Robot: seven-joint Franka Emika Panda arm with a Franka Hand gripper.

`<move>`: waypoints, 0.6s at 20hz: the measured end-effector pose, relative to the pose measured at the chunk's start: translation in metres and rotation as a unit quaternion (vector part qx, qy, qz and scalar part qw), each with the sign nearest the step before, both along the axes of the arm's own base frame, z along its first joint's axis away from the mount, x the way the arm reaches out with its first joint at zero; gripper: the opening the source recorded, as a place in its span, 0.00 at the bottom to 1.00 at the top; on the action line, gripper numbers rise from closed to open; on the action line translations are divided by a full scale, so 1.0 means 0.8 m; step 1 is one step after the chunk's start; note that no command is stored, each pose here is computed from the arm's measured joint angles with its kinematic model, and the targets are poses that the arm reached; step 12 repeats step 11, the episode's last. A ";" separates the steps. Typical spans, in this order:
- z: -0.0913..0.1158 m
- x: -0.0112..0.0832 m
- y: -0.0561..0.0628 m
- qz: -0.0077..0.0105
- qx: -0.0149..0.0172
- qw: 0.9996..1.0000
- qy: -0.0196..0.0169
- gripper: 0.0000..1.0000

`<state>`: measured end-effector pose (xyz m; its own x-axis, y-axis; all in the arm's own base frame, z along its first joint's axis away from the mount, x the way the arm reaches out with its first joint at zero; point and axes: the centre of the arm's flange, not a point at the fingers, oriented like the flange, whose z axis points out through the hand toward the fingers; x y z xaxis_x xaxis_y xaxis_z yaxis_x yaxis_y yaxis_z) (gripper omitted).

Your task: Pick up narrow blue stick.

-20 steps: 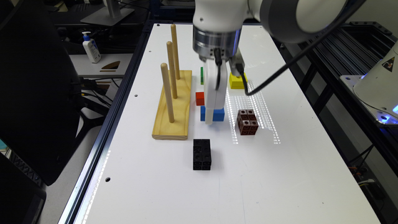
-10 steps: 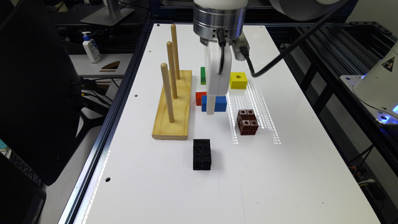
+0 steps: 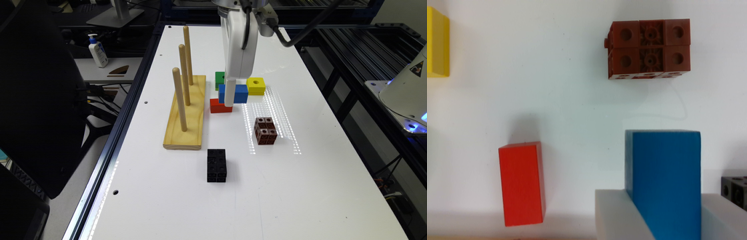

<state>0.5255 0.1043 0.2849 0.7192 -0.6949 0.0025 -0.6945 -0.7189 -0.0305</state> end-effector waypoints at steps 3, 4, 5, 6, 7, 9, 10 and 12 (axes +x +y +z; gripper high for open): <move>0.027 -0.002 0.000 0.000 -0.003 1.000 -0.005 0.00; 0.040 -0.004 0.000 0.000 -0.005 1.000 -0.006 0.00; 0.052 -0.007 0.001 0.000 -0.006 1.000 -0.006 0.00; 0.062 -0.009 0.001 0.000 -0.007 1.000 -0.007 0.00; 0.067 -0.010 0.001 0.000 -0.008 1.000 -0.007 0.00; 0.071 -0.012 0.002 0.000 -0.009 1.000 -0.007 0.00; 0.070 -0.012 0.002 0.000 -0.009 1.000 -0.006 0.00; 0.069 -0.012 0.002 0.000 -0.009 1.000 -0.005 0.00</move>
